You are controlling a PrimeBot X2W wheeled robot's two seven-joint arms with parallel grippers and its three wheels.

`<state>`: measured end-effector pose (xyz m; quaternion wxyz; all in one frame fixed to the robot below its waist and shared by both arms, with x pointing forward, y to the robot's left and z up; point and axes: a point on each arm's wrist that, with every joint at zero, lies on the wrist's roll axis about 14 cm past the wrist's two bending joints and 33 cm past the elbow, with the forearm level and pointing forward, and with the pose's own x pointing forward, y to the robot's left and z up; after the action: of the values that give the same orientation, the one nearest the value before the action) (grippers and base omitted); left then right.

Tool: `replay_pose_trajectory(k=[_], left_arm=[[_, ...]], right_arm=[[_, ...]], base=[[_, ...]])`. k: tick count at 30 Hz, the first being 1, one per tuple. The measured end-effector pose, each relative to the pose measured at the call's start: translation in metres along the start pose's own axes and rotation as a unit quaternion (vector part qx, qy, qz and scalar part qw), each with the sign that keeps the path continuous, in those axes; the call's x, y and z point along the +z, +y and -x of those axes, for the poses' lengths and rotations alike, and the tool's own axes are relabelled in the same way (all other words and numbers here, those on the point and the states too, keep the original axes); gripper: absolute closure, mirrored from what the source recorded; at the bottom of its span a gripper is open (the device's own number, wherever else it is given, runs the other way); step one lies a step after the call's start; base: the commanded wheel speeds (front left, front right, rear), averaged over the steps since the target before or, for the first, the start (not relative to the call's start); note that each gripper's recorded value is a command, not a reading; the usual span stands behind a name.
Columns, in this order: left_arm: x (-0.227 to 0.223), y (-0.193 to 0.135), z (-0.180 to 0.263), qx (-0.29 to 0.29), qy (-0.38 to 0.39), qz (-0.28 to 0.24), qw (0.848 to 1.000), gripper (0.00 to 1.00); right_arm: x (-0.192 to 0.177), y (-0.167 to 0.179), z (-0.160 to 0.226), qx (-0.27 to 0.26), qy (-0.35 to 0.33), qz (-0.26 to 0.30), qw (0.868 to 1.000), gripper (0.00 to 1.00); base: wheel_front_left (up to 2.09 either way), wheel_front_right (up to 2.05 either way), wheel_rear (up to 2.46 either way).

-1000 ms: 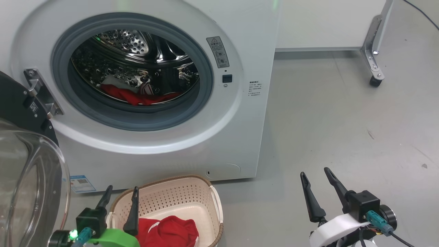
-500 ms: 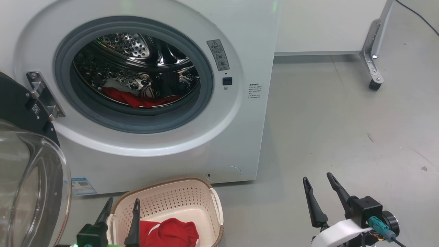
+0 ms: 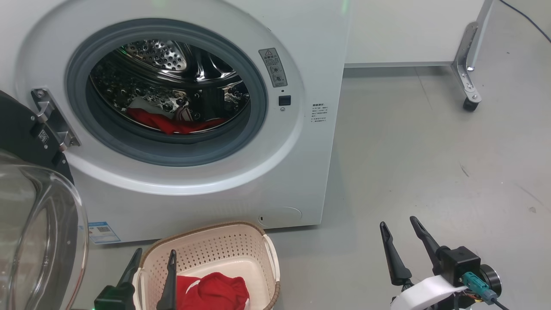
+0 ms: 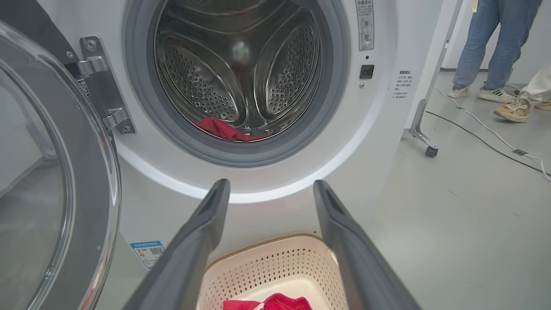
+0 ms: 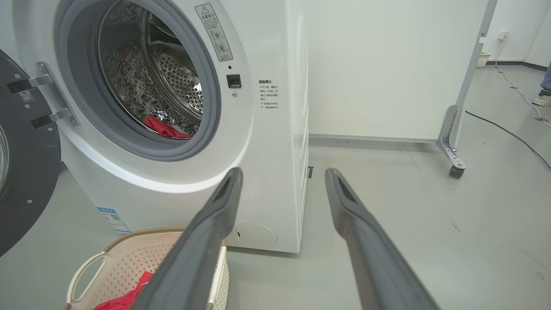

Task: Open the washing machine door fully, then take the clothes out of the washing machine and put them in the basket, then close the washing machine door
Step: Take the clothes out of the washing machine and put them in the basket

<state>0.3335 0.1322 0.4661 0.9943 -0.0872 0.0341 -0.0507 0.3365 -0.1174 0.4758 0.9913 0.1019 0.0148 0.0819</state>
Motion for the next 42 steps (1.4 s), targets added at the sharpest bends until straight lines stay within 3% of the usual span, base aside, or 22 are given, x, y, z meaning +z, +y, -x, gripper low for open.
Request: replay_pose_trajectory(k=[18,30,42], left_arm=[[-0.009,-0.007,-0.01,-0.009,0.032,0.001,0.999,0.0],[-0.027,-0.025,-0.072,-0.05,0.084,-0.002,0.995,0.0],[-0.075,-0.015,-0.139,-0.082,0.187,-0.075,0.976,0.0]], right_arm=[[-0.005,0.001,-0.009,0.002,0.009,-0.003,1.0,0.0],[-0.019,-0.002,-0.04,0.003,0.028,-0.006,1.0,0.0],[-0.034,-0.012,-0.071,-0.007,0.041,-0.017,0.999,0.0]], base=[[0.0,0.0,0.0],[0.0,0.0,0.0],[0.0,0.0,0.0]])
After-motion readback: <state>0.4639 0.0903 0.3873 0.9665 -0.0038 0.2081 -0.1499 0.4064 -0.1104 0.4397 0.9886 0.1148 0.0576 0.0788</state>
